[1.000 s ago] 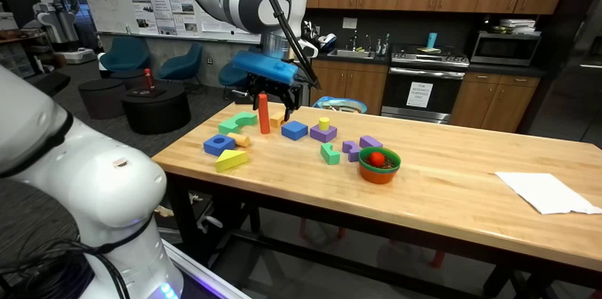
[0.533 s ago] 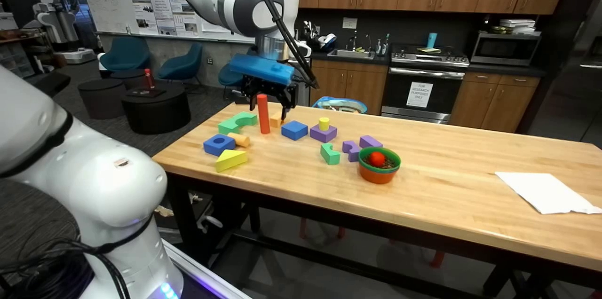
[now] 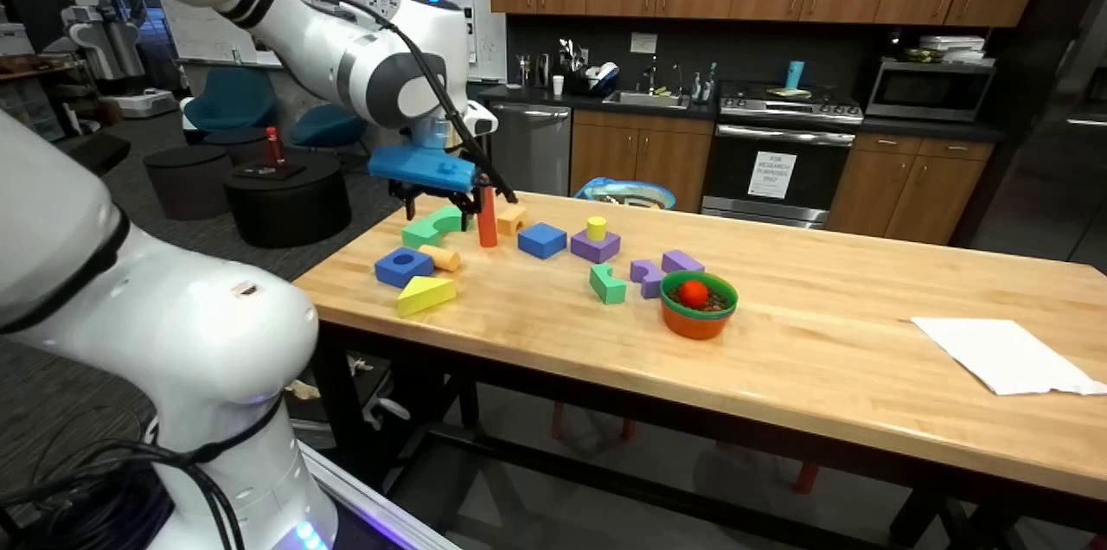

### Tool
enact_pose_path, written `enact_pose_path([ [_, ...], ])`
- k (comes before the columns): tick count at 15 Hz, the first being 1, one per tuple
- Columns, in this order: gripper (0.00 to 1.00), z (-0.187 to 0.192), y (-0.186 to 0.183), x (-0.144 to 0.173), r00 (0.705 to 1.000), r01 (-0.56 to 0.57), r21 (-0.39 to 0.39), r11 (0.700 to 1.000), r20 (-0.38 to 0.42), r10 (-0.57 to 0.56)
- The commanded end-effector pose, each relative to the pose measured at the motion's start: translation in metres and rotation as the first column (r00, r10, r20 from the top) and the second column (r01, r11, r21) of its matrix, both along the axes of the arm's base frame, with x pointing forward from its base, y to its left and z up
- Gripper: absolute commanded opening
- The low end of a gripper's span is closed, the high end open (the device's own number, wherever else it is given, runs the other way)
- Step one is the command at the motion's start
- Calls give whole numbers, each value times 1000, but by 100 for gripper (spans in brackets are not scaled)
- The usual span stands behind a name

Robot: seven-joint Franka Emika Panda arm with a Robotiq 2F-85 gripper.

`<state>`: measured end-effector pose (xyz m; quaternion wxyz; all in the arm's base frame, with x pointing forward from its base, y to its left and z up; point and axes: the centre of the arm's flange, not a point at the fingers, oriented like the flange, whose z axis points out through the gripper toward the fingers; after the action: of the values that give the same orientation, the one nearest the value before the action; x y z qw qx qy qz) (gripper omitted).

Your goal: Pick up the blue block on the left, move it to the right and then put the orange cylindrical block in the center of the blue block

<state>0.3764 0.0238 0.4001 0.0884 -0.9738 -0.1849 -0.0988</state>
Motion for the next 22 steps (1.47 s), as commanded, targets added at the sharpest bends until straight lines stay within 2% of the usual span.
enact_pose_path([
  [1,100,-26,37,-4,998,-53,-7,999,35,54],
  [10,100,-52,81,-15,991,-116,-71,991,62,120],
  [14,100,-62,92,-21,996,-11,-127,992,84,22],
  [18,100,-64,101,-24,992,49,-147,988,125,-31],
  [22,100,-65,99,-27,991,94,-148,984,104,-79],
])
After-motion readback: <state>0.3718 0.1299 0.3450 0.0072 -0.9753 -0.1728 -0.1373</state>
